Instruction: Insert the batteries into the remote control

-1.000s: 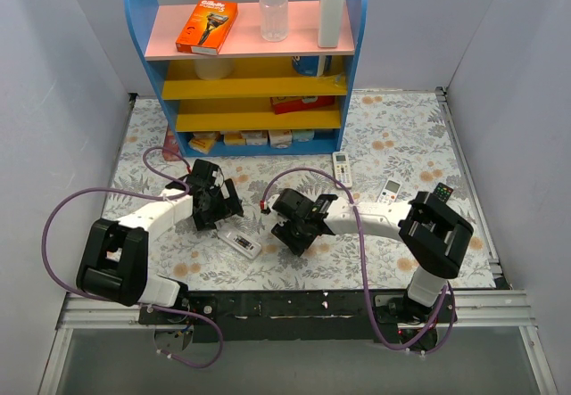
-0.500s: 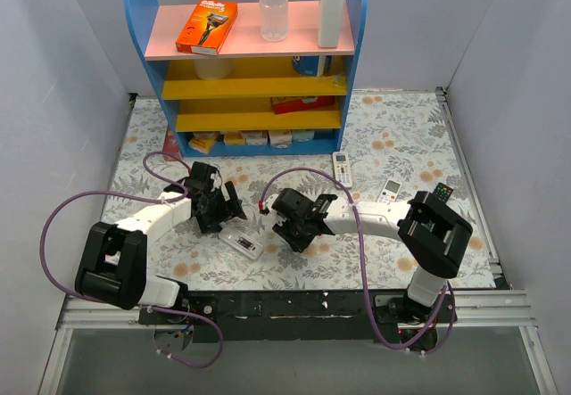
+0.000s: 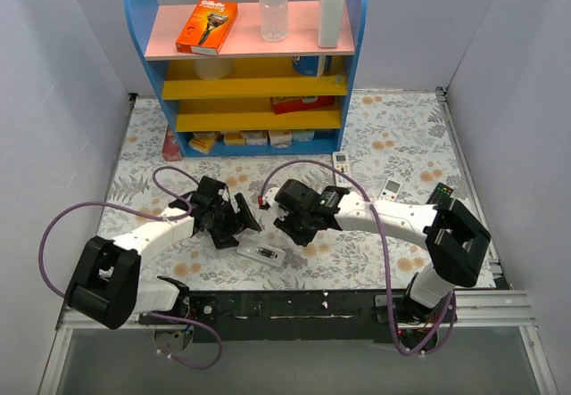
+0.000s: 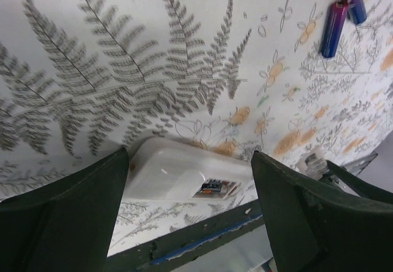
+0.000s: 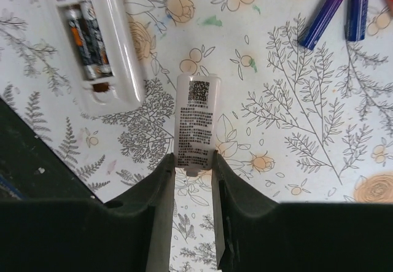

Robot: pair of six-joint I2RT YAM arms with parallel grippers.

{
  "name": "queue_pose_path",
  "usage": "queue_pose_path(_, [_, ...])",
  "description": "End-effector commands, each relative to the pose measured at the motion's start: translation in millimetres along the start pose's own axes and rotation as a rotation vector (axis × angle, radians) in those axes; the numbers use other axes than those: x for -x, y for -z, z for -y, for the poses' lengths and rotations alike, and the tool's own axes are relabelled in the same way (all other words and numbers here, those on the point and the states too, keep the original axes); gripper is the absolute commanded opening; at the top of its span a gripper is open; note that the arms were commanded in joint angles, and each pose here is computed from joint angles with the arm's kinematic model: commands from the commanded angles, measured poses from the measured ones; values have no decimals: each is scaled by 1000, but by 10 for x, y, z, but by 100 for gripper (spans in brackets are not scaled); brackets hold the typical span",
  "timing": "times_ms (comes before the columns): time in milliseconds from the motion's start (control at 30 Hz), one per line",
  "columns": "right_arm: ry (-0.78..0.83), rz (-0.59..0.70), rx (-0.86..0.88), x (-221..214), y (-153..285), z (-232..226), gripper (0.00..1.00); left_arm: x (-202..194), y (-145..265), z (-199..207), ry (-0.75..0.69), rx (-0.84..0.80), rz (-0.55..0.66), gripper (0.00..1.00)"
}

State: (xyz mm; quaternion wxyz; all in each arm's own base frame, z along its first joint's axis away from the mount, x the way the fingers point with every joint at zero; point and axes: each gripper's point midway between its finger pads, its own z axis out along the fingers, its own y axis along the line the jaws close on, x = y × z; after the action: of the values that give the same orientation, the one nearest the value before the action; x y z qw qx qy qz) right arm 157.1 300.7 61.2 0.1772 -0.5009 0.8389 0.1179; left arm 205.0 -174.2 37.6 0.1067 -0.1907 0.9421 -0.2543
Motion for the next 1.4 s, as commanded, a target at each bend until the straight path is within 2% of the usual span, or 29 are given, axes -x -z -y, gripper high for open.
queue_pose_path(0, [95,61,43,247,327,-100,2,-219,23,47,59,-25,-31,83])
queue_pose_path(167, [163,6,126,297,414,-288,1,-81,145,68,92,-36,78,84])
queue_pose_path(400, [238,-72,182,337,397,-435,1,120,375,-133,161,21,245,83])
queue_pose_path(667, [278,-174,212,423,266,-523,1,473,966,-294,262,13,593,86])
queue_pose_path(800, [287,-223,210,434,202,-555,1,584,1451,-370,362,-64,795,87])
queue_pose_path(900, [292,-254,208,421,148,-586,1,625,1692,-456,407,-85,895,87])
queue_pose_path(967, [299,-276,209,401,123,-614,1,653,1903,-465,420,-126,968,91])
queue_pose_path(1100, [301,-309,201,370,71,-656,1,690,2205,-486,384,-152,1074,98])
queue_pose_path(1167, [305,-310,200,388,66,-678,1,700,2303,-479,342,-157,1109,98])
queue_pose_path(1367, [307,-323,156,425,8,-654,1,705,2329,-443,278,-174,1129,98])
